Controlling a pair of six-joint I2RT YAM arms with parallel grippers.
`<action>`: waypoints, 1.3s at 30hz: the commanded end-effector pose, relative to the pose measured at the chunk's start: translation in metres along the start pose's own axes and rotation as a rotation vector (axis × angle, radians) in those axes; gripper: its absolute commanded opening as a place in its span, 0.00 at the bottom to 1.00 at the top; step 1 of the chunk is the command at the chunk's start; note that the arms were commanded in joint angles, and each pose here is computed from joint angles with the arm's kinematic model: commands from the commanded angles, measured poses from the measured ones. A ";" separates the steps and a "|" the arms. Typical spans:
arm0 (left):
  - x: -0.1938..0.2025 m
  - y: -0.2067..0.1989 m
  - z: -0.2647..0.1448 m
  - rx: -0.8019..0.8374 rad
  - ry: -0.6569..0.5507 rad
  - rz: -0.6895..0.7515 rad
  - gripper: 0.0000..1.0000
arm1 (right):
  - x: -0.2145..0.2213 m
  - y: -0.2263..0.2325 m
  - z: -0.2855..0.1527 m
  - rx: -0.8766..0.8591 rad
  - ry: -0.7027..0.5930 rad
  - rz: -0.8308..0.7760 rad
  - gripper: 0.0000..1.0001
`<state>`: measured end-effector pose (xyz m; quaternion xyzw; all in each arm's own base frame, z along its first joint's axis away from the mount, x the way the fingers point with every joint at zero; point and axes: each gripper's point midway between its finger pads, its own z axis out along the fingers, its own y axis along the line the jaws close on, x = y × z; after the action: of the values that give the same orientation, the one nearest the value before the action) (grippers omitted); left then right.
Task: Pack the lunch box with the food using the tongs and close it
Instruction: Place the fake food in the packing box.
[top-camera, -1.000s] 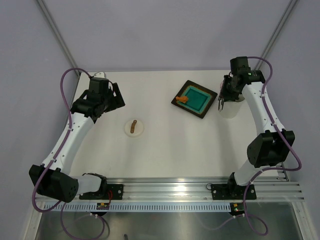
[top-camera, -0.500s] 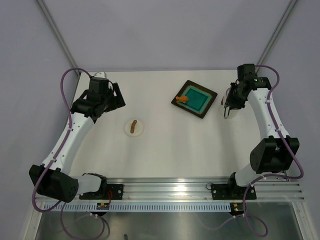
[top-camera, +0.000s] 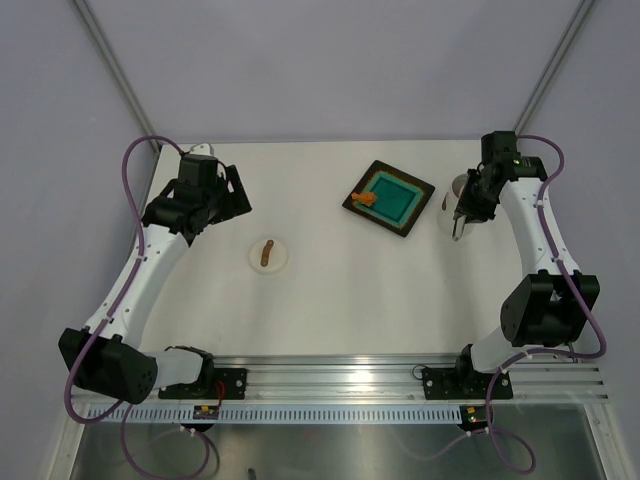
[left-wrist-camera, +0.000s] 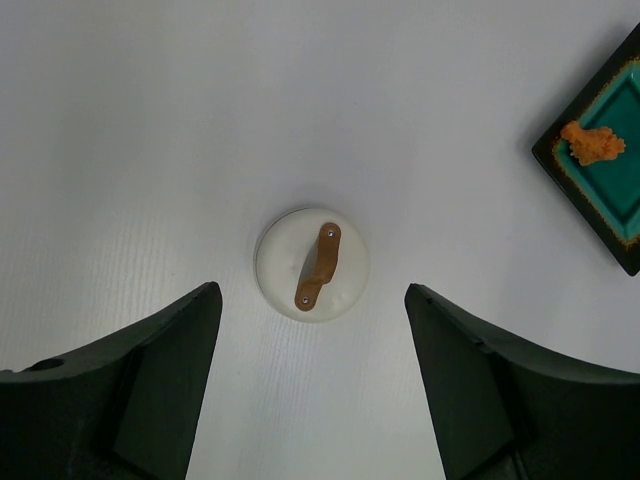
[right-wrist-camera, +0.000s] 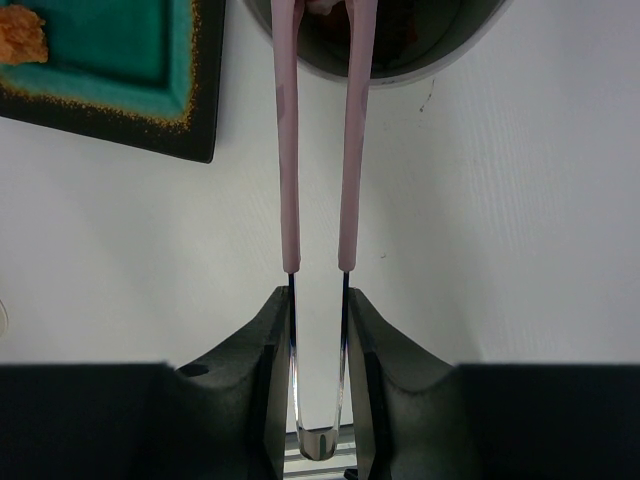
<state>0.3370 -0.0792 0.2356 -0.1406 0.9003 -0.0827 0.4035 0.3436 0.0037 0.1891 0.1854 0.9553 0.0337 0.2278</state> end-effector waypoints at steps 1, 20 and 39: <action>-0.014 -0.007 -0.001 0.033 -0.044 -0.004 0.78 | -0.010 0.002 -0.012 -0.023 -0.059 -0.010 0.29; -0.012 -0.006 -0.002 0.031 -0.043 -0.008 0.78 | -0.008 0.007 -0.011 -0.053 -0.046 -0.016 0.36; -0.015 -0.009 0.000 0.035 -0.040 -0.021 0.78 | 0.011 0.110 -0.041 -0.248 0.000 -0.288 0.10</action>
<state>0.3371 -0.0791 0.2352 -0.1417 0.9005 -0.0828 0.4027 0.3598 0.0720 0.2409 0.0810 0.9529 0.0939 0.2767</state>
